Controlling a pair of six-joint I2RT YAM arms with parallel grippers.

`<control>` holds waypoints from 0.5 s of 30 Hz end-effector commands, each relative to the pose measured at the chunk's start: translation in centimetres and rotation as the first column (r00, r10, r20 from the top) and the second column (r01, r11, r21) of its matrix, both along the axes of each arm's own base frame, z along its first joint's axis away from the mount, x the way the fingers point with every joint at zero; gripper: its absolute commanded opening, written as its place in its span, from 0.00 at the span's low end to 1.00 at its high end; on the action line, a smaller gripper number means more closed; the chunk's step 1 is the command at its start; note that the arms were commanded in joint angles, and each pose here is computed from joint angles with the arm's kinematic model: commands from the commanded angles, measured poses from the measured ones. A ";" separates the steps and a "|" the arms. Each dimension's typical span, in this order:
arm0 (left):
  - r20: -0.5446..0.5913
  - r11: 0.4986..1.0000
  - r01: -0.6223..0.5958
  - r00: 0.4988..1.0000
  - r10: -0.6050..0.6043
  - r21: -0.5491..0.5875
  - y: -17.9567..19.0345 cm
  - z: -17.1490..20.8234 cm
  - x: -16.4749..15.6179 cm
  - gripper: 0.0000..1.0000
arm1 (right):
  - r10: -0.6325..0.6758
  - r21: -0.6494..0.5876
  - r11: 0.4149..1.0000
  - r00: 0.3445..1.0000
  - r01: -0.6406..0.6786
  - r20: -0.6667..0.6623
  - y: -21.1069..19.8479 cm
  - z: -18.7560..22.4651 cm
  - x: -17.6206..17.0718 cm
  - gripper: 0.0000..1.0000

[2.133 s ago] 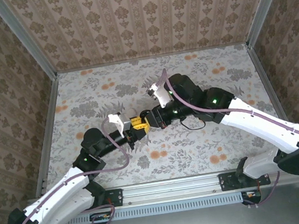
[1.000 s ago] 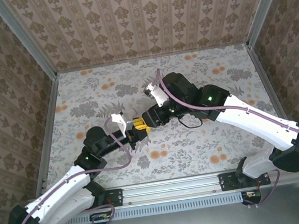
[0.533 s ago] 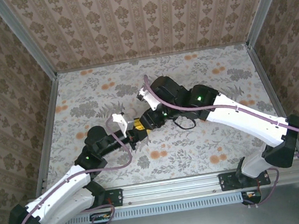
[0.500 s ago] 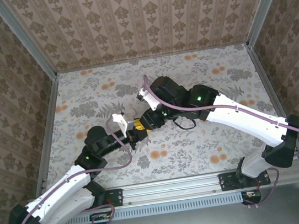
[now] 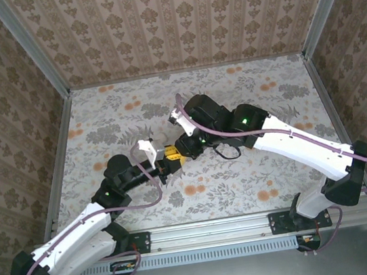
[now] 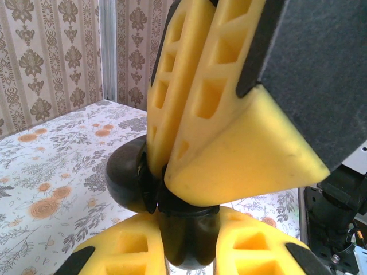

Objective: Insert the wireless bluetooth earbuds into the charging case

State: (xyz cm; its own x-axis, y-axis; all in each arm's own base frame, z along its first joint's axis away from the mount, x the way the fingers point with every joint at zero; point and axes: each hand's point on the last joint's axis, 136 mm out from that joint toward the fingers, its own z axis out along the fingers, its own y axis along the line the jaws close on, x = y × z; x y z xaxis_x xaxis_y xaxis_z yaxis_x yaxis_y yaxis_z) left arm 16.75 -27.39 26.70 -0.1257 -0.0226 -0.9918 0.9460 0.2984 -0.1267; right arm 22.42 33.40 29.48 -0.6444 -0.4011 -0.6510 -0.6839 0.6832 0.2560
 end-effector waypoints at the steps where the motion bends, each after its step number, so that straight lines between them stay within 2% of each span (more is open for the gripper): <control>1: 0.089 0.998 0.010 0.996 -0.005 -0.059 0.2 3.3 -0.2 0.00 | -0.018 -0.021 1.000 1.000 0.018 0.019 -0.9 0.9 -0.1 0.15; 8: 0.082 0.999 0.007 0.997 -0.003 -0.052 0.2 2.7 -0.2 0.00 | -0.056 0.028 0.998 0.995 0.054 0.080 -1.2 3.3 0.6 0.13; 15: 0.086 0.999 0.001 0.996 0.002 -0.044 0.3 2.3 -0.2 0.00 | -0.090 0.034 0.996 0.992 0.088 0.091 -1.5 3.9 1.0 0.12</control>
State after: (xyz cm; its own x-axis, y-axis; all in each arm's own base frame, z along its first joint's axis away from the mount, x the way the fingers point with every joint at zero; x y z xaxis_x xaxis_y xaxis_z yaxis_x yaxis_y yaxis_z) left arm 16.79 -27.34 26.81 -0.1184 -0.0251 -0.9926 0.9462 0.3002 -0.1205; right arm 23.32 33.03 31.77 -0.6184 -0.3616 -0.6977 -0.6698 0.7068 0.2274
